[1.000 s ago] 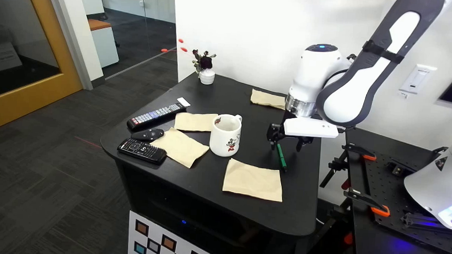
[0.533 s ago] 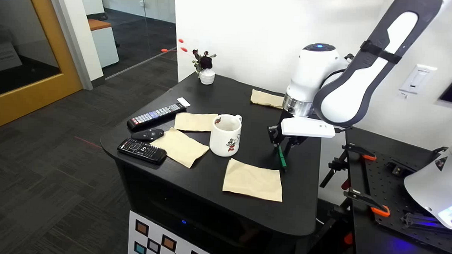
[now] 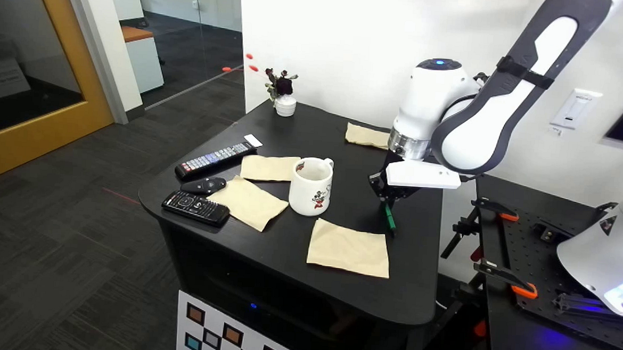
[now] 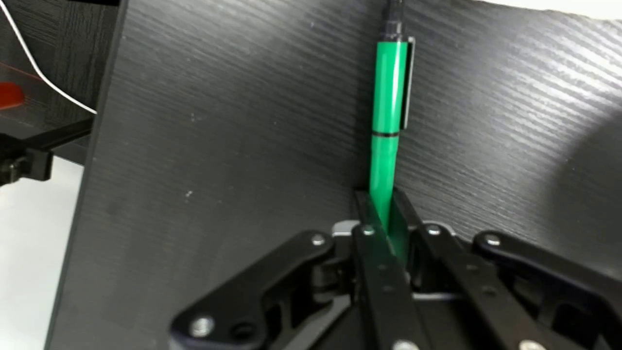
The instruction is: Take the pen from the table and put it in the white cup
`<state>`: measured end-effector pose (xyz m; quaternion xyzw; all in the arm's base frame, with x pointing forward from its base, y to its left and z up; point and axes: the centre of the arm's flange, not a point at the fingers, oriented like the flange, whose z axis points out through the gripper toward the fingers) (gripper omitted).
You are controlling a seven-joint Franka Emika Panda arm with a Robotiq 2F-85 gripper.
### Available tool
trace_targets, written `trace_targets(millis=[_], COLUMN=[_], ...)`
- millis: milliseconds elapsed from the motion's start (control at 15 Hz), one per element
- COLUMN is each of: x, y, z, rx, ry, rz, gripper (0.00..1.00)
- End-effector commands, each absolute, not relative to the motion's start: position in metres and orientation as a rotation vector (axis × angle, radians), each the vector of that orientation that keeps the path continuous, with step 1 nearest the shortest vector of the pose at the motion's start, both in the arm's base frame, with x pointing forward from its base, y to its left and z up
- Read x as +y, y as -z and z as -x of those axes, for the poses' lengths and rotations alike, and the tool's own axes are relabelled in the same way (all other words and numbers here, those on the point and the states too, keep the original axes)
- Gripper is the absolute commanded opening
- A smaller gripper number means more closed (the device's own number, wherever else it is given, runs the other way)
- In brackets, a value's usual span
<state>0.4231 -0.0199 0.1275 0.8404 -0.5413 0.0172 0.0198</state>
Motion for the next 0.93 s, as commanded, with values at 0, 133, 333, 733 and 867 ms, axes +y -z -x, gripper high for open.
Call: trace_targets(millis=[0, 133, 333, 733, 867], x=[-0.017, -0.018, -0.017, 0.000, 0.011], y=[-0.160, -0.180, -0.212, -0.277, -0.302], z=[-0.421, -0.426, -0.433, -0.449, -0.457], rx=[-1.653, -1.600, -1.481, -1.158, -1.045], ry=[-0.118, -0.157, -0.232, -0.363, -0.392], rz=[-2.609, -2.638, -2.695, -2.821, -2.853], gripper=[0.03, 0.03, 0.03, 0.03, 0.03])
